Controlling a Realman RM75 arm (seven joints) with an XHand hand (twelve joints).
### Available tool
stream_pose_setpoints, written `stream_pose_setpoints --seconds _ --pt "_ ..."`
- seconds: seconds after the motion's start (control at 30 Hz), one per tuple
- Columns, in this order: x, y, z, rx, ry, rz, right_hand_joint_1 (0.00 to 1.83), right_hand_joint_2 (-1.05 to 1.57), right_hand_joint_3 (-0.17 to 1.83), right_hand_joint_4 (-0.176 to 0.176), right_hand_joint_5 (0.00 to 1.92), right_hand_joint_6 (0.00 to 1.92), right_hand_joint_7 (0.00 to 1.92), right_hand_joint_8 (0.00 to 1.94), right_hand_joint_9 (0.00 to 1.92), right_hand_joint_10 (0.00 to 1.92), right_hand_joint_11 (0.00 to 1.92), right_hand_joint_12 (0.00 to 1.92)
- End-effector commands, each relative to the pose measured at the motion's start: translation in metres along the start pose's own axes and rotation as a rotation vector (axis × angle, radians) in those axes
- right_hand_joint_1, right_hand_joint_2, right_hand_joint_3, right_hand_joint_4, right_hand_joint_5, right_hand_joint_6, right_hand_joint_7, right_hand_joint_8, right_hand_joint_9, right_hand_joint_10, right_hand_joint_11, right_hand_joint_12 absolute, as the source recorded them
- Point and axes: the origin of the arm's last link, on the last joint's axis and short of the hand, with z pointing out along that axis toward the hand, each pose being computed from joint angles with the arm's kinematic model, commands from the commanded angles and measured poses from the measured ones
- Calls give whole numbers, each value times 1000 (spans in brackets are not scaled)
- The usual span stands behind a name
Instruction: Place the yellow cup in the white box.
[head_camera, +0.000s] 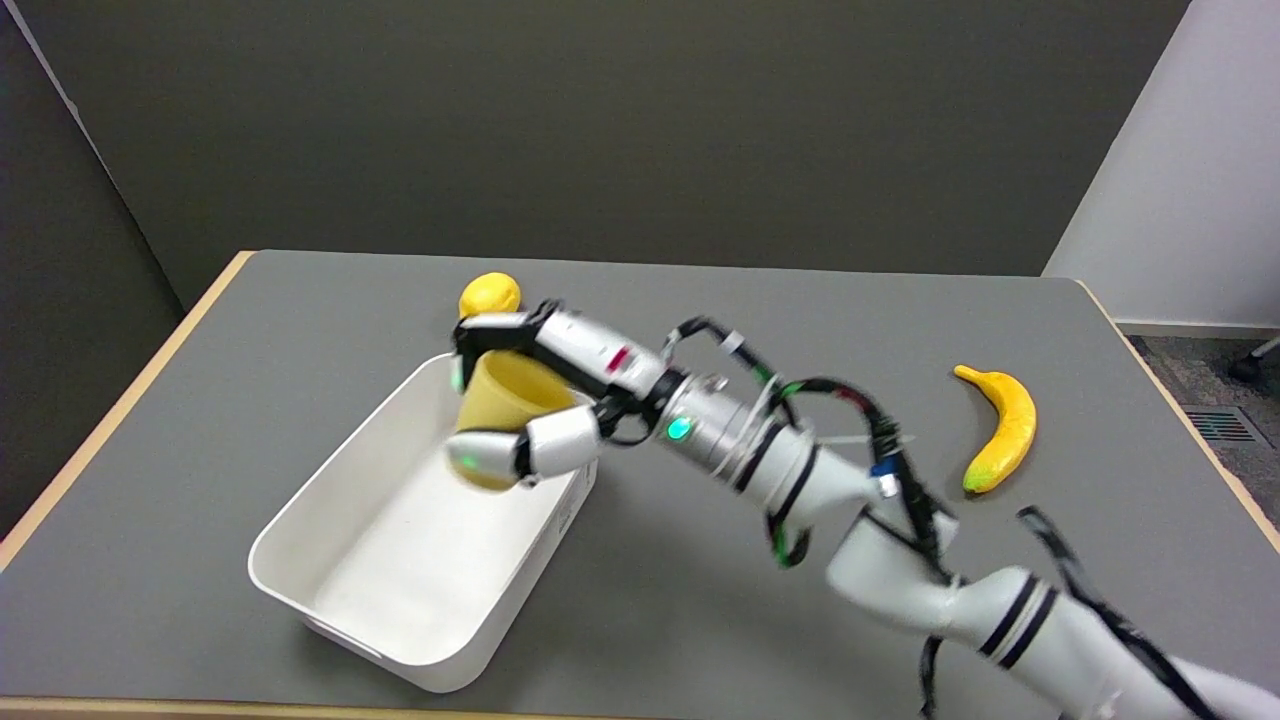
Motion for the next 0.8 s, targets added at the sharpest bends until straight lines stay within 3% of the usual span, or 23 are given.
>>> stream_pose_setpoints --seconds 0.03,0.43,0.7,0.73,0.77,0.8 --pt "-97 -24 60 -20 -127 226 819 1054 795 -14 547 1921 607 1941 1111 1921 652 1921" --pt "-71 -20 90 -15 -109 26 822 1050 800 -16 549 1921 597 1941 1091 1921 622 1921" --pt "-73 -26 82 46 -94 -124 826 1033 827 -11 560 1921 587 1941 1084 1921 677 1921" --pt "-74 -25 78 52 -89 -142 863 1036 771 -36 576 1859 434 1941 805 1921 428 1921" --pt "-75 -25 76 56 -87 -142 925 1019 685 -85 588 1673 170 1927 301 1921 -1 1921" --pt "-74 -26 73 56 -79 -151 907 879 785 -126 505 1231 128 1847 155 1921 -1 1921"
